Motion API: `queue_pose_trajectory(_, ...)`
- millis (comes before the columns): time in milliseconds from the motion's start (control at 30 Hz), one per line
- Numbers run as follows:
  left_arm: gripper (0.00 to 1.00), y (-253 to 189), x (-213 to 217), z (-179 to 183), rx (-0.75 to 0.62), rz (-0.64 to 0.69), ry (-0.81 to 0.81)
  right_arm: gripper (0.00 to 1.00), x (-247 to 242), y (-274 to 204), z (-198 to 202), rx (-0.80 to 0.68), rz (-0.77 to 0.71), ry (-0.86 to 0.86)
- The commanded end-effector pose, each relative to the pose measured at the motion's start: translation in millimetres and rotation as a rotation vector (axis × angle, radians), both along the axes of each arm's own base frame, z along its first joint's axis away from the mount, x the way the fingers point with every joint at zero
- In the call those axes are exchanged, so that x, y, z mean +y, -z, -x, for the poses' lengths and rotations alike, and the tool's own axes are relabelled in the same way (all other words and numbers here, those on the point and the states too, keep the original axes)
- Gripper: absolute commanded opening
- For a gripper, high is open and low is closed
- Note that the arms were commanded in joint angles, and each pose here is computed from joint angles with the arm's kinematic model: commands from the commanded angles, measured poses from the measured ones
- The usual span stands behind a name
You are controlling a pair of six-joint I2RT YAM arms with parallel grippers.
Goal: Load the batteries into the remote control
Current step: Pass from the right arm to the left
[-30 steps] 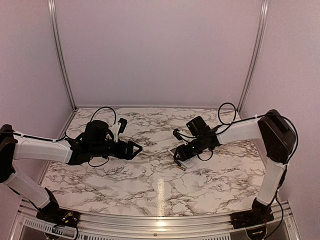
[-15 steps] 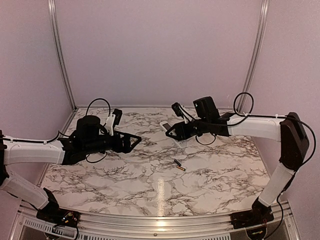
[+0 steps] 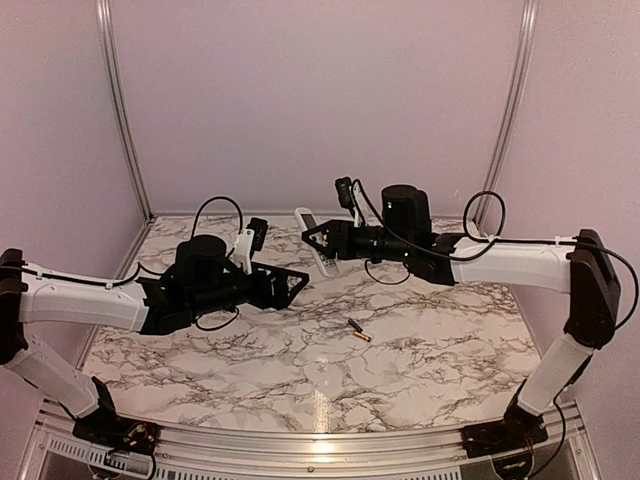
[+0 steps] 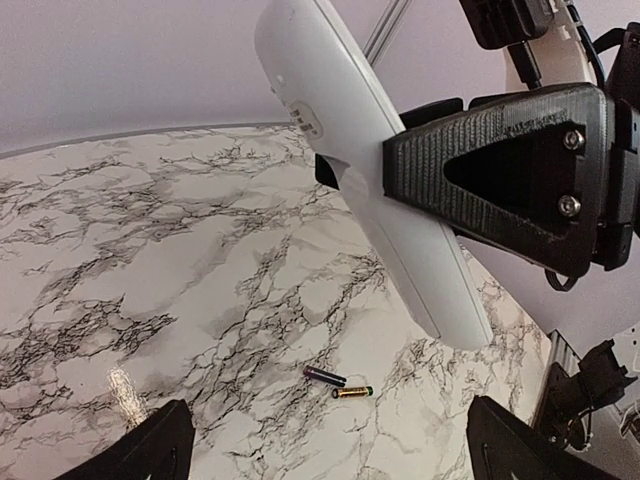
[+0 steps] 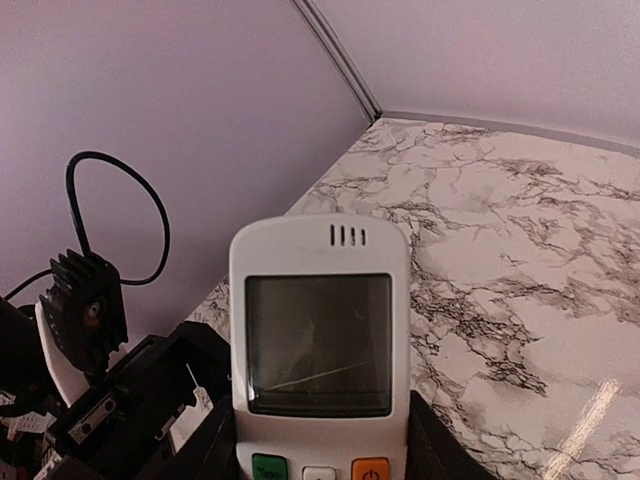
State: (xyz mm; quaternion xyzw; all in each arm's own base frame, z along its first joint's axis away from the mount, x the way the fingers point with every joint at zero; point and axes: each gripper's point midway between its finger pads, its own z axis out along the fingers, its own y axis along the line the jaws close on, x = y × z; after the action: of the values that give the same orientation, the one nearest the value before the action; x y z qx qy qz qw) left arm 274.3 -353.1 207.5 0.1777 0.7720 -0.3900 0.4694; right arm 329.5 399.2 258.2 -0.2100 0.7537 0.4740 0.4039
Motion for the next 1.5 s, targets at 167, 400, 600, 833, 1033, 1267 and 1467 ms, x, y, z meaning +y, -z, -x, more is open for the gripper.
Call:
queue_pose_trajectory(167, 0.99, -14.8, -25.8, -12.1, -0.01, 0.053, -0.056, 0.17, 14.0, -5.2, 2.8, 0.006, -0.078, 0.106)
queue_pose_trajectory(400, 0.95, -4.9, -36.2, -22.3, 0.023, 0.043, -0.093, 0.18, 25.5, 2.8, 8.6, 0.024, -0.079, 0.125)
queue_pose_trajectory(600, 0.85, -8.9, -38.4, -26.2, 0.023, 0.078, -0.108, 0.17, 30.1, 5.7, 13.0, 0.03, -0.099, 0.126)
queue_pose_trajectory(833, 0.52, -6.2, -21.5, -36.1, 0.01, 0.057, -0.209, 0.23, 27.5, -6.0, 19.6, 0.014, -0.145, 0.11)
queue_pose_trajectory(1033, 0.27, -13.8, -4.7, -38.7, -0.057, 0.003, -0.261, 0.51, 17.7, -17.9, 23.3, -0.014, -0.16, 0.12)
queue_pose_trajectory(1267, 0.19, -7.1, 22.1, -39.2, -0.151, -0.18, -0.311, 0.81, 2.1, -43.4, 38.0, -0.058, -0.142, 0.086)
queue_pose_trajectory(1467, 0.16, -12.6, 61.3, -37.3, -0.317, -0.426, -0.399, 0.97, -32.0, -71.6, 55.9, -0.075, -0.097, 0.018)
